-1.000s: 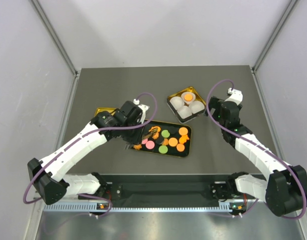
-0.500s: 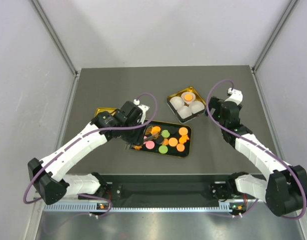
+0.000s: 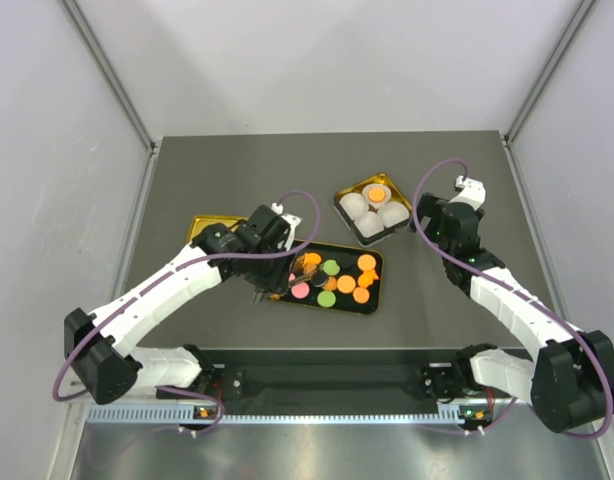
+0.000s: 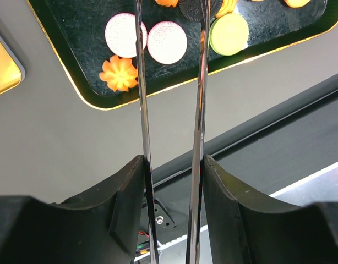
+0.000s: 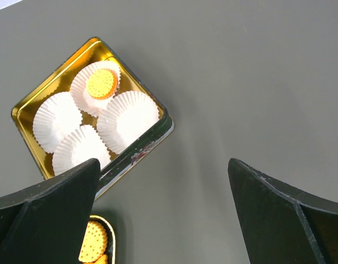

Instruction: Pack the cookies

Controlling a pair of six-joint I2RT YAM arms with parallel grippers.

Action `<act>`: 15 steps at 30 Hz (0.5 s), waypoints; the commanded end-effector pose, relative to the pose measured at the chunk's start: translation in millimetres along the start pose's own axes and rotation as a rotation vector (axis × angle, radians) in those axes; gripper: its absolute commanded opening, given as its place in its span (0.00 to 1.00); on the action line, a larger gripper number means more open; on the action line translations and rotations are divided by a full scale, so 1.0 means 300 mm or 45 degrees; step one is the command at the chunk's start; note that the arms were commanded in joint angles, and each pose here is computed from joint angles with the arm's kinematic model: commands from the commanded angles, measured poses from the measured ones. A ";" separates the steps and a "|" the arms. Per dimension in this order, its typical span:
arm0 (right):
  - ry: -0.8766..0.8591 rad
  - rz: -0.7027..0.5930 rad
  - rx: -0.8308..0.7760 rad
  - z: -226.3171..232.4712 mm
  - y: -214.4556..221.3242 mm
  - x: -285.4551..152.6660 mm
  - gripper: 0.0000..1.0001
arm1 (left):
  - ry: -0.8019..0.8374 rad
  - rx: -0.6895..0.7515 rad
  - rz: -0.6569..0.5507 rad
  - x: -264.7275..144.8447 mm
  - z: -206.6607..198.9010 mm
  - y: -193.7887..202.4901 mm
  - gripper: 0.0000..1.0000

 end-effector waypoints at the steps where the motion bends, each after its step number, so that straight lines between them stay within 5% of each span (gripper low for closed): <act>1: -0.015 -0.057 0.036 0.005 -0.043 0.004 1.00 | 0.018 -0.016 -0.047 0.016 -0.006 -0.020 0.49; 15: -0.018 -0.061 0.038 0.007 -0.044 0.003 1.00 | -0.062 -0.039 -0.052 0.026 0.037 -0.010 0.48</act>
Point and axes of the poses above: each gripper's point midway between its finger pads, its own x axis out along the fingers, its own z axis along the line the jaws close on, y = z × x, the point moved 6 cm from there along -x, back along the fingers, and after that the axes turned 7 degrees about -x, right-handed, at the moved point
